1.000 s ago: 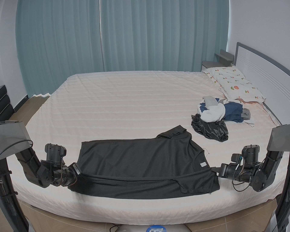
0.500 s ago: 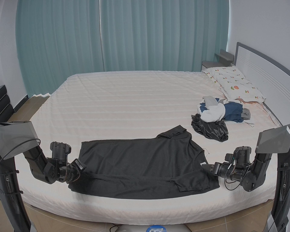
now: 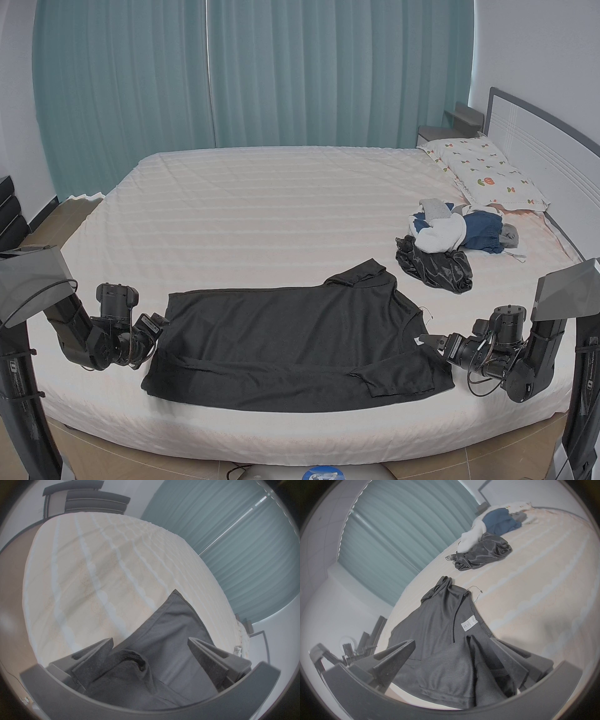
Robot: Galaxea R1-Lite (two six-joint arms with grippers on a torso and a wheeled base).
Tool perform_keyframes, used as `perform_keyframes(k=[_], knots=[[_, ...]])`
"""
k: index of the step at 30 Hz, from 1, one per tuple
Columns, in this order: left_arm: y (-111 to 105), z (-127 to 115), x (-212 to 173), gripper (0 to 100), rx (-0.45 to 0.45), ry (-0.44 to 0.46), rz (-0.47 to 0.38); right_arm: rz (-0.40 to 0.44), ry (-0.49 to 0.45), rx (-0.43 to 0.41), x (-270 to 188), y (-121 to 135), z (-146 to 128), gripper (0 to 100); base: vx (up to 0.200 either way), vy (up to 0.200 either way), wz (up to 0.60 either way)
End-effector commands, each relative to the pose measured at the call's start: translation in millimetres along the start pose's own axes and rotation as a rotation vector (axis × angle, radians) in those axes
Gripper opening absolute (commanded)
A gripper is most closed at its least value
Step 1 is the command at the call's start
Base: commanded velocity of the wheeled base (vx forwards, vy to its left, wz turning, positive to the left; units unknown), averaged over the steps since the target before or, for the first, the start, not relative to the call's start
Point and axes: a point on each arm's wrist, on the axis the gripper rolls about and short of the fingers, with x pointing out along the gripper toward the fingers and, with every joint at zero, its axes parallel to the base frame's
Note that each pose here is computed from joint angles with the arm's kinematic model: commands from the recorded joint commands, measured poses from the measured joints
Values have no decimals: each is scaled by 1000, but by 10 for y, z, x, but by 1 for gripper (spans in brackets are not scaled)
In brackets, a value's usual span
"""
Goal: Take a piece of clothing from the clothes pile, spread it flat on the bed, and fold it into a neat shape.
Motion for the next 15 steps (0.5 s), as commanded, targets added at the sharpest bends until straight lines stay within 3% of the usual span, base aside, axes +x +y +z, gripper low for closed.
perform_keyframes(k=[1,7,9,15], knots=[[-33,78,-141,100,-47,22,-52,11,-14,61,-56,46,20,100,0,0,0],[-56,51,-420,100,-44,129,-94,1,6,210,-69,15,-26,100,0,0,0],[-55,1,-482,100,-40,180,-77,18,-7,321,-42,19,-33,100,0,0,0],[-126,-204,-478,100,-41,237,-60,36,-11,347,43,-30,-165,100,0,0,0]])
